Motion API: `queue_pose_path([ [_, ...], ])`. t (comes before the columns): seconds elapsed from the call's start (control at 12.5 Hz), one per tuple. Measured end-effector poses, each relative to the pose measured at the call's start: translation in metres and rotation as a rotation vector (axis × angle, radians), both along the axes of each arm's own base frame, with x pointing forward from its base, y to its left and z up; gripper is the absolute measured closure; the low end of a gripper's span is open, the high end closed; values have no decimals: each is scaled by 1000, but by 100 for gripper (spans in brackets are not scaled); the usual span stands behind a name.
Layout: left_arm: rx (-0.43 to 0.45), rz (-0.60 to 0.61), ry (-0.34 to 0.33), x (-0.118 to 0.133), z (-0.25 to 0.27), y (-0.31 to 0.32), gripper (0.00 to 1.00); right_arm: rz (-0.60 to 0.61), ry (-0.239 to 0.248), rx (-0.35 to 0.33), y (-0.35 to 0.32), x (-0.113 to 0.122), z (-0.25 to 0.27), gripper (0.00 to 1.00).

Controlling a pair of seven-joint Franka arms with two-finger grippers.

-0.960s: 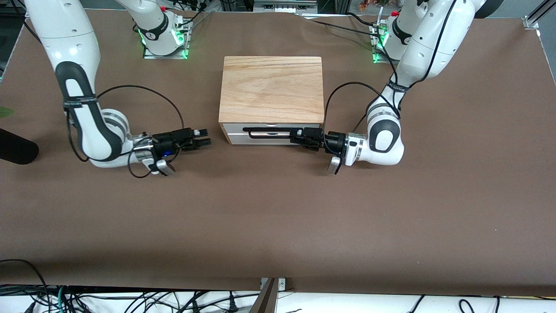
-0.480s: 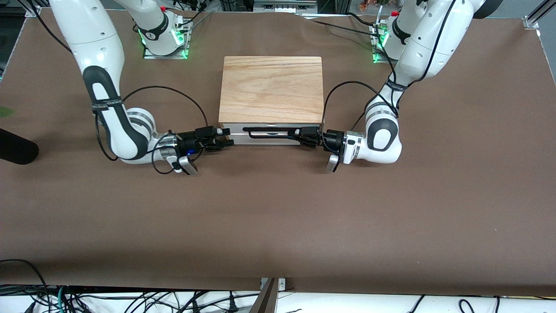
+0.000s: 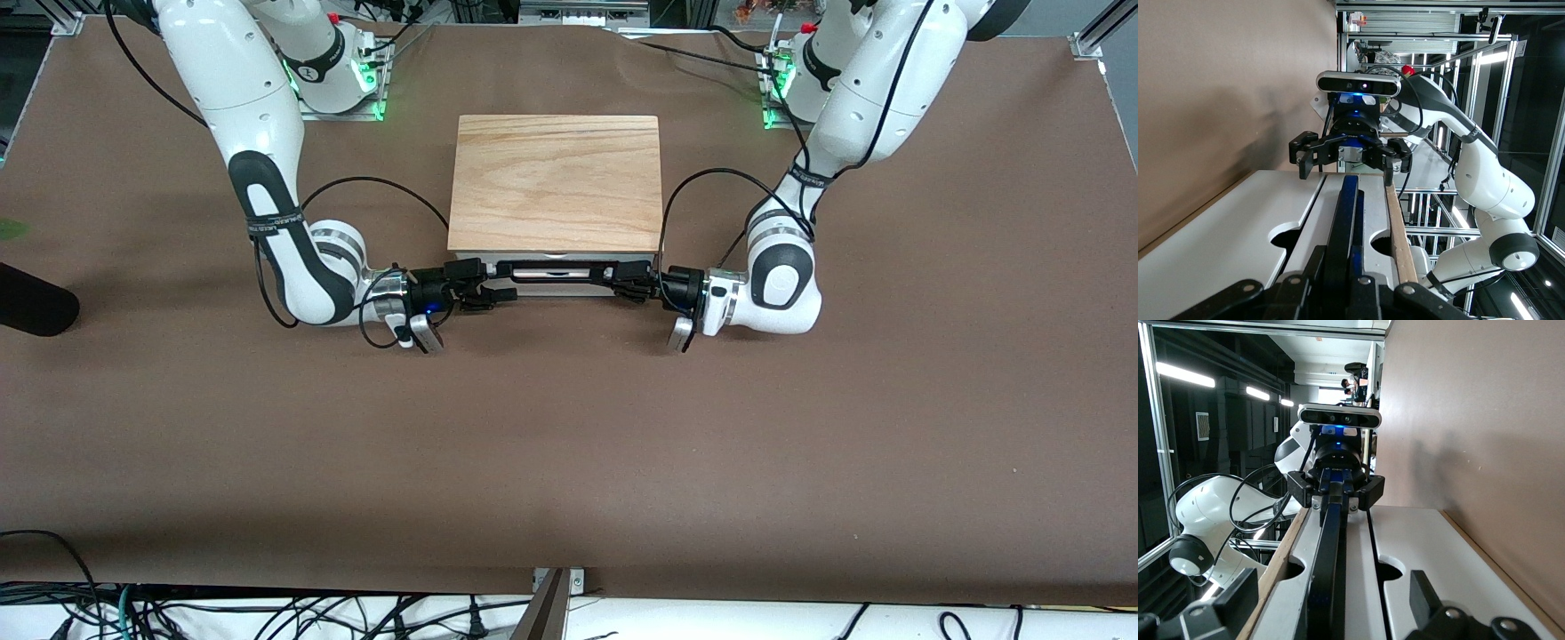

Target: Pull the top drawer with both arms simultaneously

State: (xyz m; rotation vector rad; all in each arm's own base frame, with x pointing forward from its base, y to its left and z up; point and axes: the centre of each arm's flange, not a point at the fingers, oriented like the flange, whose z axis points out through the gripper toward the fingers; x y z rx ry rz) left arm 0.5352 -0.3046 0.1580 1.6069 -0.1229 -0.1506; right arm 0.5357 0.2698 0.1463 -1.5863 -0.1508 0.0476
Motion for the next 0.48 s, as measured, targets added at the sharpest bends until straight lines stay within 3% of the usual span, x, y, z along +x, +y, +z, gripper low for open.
queue_pose_path([
  [0.48, 0, 0, -1, 0, 0, 0, 82, -6, -2, 3, 0, 2, 1, 11],
])
